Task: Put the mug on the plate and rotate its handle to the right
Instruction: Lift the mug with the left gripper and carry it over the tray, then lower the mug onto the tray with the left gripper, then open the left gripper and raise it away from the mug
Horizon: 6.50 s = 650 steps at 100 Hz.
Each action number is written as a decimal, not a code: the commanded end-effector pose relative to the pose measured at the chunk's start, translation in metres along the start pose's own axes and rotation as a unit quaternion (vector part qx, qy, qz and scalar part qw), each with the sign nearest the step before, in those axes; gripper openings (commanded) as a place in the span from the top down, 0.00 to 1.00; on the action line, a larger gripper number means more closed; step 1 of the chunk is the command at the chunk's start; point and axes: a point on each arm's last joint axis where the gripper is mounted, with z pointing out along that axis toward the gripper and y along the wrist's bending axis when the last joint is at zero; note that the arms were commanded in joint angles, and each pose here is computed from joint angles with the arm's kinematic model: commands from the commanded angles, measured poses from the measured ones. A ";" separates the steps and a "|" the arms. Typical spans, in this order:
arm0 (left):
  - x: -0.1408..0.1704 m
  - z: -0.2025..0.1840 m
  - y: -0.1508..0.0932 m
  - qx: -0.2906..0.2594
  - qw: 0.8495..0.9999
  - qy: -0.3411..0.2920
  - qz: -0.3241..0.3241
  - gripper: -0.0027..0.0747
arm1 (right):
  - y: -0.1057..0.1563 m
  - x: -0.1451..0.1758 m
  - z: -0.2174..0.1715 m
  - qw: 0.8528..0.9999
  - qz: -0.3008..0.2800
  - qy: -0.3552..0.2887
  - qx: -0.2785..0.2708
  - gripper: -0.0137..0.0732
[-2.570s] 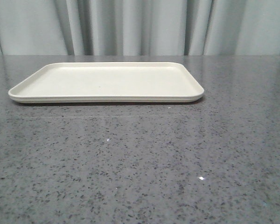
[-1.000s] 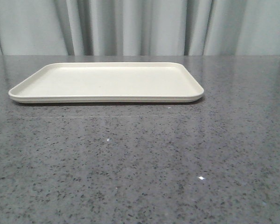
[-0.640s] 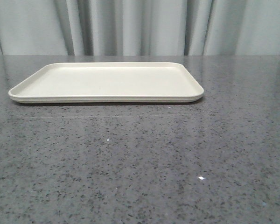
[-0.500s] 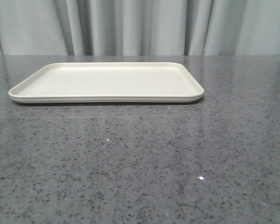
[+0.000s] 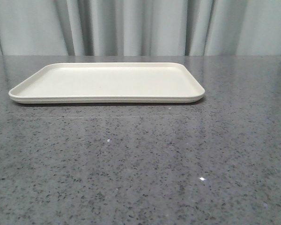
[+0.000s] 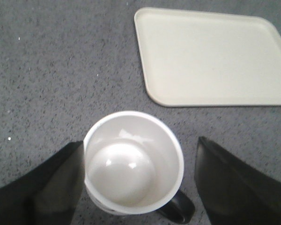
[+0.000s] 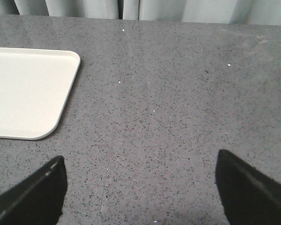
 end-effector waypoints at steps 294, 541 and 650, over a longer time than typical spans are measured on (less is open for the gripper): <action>-0.123 0.182 -0.112 0.127 0.986 0.107 0.002 0.99 | 0.000 -0.021 -0.004 0.997 -0.003 -0.077 0.001 0.11; -0.124 0.224 -0.133 0.064 0.984 0.155 0.063 0.89 | 0.000 -0.021 -0.004 0.997 -0.003 -0.083 0.001 0.11; -0.152 0.121 -0.109 0.060 0.993 -0.027 0.094 0.42 | 0.000 -0.021 -0.004 0.997 -0.003 -0.083 0.001 0.11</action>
